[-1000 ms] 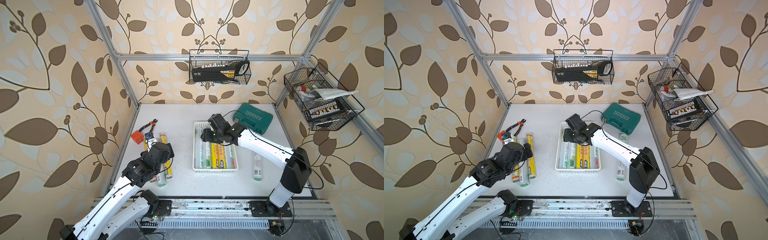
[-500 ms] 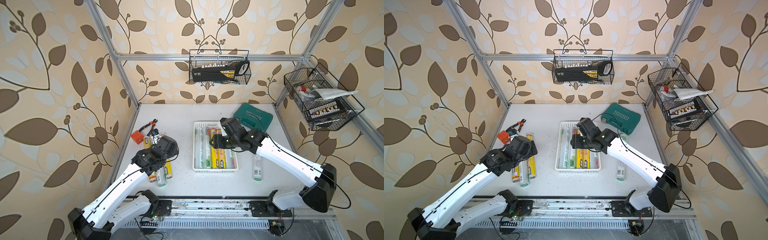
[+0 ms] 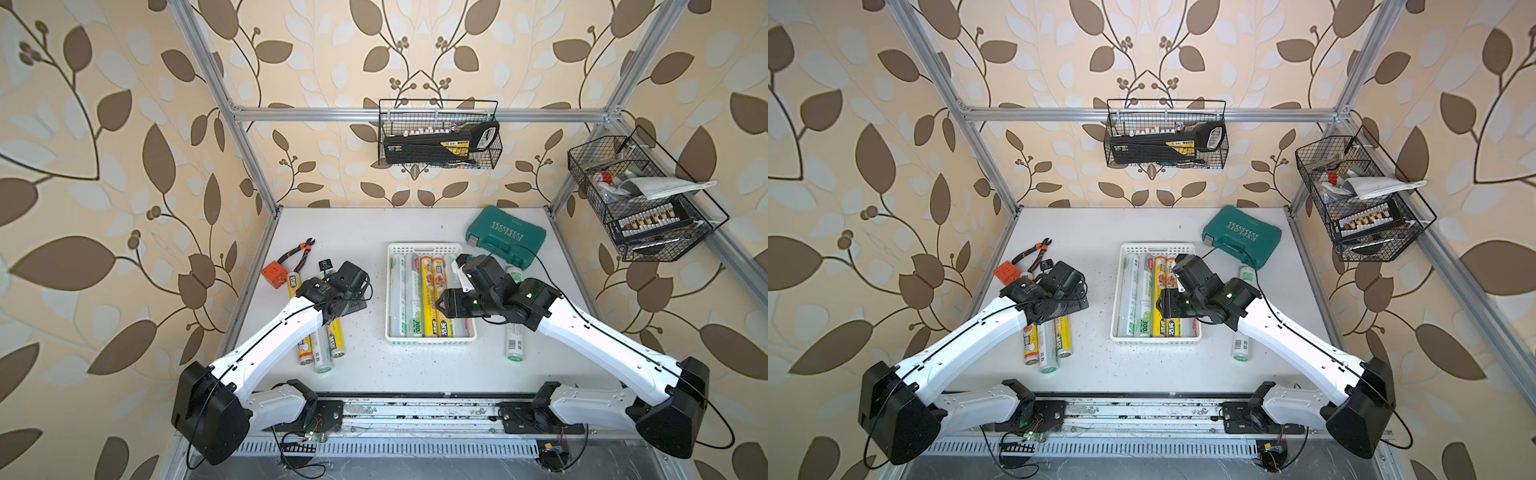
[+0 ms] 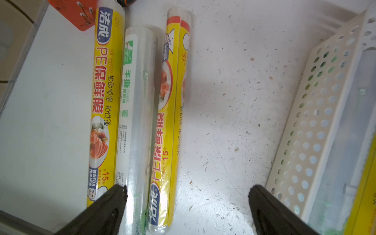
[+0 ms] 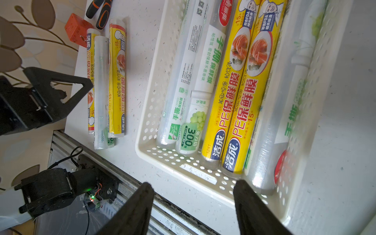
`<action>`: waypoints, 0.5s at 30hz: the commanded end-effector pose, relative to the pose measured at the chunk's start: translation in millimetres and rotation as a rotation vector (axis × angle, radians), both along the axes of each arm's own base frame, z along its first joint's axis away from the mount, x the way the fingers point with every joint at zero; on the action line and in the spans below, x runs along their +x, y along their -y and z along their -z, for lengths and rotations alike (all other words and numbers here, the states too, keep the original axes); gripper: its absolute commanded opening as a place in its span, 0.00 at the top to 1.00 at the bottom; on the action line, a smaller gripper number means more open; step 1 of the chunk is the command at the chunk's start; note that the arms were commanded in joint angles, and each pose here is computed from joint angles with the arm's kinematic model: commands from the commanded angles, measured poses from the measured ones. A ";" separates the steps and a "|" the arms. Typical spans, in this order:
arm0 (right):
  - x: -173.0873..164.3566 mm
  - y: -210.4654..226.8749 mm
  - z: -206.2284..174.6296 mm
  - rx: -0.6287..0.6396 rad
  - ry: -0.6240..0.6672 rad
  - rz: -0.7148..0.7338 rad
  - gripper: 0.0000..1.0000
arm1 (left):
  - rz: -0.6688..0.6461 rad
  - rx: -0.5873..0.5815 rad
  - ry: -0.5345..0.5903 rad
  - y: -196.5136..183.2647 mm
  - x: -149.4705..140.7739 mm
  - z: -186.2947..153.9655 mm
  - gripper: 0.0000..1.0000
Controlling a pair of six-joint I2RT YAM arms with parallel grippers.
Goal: Put the plastic wrap into the basket
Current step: Pick up the plastic wrap from the center of the board.
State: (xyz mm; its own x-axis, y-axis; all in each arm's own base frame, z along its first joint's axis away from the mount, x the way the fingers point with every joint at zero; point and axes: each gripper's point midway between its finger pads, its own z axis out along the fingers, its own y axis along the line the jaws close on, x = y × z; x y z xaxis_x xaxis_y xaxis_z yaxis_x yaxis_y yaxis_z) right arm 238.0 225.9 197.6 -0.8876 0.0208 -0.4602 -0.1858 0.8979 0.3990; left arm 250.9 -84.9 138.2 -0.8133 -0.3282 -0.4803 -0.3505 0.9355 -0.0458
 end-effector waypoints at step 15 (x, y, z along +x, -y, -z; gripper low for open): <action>0.2 11.5 7.7 -0.012 -0.040 -0.006 0.32 | -0.016 -0.084 -0.136 -3.7 12.0 66.8 0.02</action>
